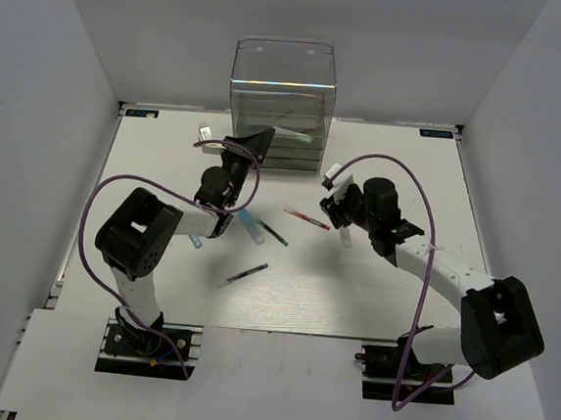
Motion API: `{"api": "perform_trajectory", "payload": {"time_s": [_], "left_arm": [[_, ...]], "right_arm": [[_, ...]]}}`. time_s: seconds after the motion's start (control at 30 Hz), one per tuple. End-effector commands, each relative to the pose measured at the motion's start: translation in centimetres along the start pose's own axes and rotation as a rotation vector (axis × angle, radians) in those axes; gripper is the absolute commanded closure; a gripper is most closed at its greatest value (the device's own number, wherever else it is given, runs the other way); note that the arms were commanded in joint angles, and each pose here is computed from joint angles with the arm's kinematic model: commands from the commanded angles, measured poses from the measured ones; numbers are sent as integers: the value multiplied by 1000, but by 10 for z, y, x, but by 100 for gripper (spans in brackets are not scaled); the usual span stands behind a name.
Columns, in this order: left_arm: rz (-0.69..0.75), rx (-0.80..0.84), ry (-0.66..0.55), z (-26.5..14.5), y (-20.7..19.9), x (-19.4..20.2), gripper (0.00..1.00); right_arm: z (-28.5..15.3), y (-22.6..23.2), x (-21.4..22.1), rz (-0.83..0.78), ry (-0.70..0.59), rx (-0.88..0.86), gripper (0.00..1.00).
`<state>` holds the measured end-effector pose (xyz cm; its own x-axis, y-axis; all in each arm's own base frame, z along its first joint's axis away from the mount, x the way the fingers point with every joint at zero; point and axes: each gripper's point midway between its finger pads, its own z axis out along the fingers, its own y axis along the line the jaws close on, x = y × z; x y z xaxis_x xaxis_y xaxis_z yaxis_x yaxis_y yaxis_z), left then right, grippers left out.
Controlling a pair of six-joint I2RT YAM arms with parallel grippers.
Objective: Sort the stationery into containers
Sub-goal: Pick up the stationery from the center of the board.
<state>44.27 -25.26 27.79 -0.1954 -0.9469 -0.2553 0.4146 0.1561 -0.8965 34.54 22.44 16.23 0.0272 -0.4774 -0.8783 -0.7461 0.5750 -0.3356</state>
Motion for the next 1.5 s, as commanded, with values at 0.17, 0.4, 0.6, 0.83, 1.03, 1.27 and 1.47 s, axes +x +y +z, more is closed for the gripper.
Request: {"api": "perform_trajectory", "payload": {"time_s": [0.17,0.4,0.6,0.83,1.03,1.27,1.47], "left_arm": [[-9,76,-14,-4,-31,-9,88],[-8,67,-11,-10,-29,-10,86],[59,-19,31,-25,-12,-6,40],[163,-190,98,-49,15,-9,29],[200,-303,185,-63,32,0,28],[208,-420,291,-74,53,15,23],[211,-467,321,-66,58,20,21]], "right_arm": [[-7,9,61,271,268,17,44],[-2,6,70,351,316,14,43],[2,5,91,396,426,37,40],[12,2,112,443,525,70,40],[17,-7,116,447,537,98,40],[18,-15,129,470,586,133,41],[25,-13,138,542,627,97,43]]}}
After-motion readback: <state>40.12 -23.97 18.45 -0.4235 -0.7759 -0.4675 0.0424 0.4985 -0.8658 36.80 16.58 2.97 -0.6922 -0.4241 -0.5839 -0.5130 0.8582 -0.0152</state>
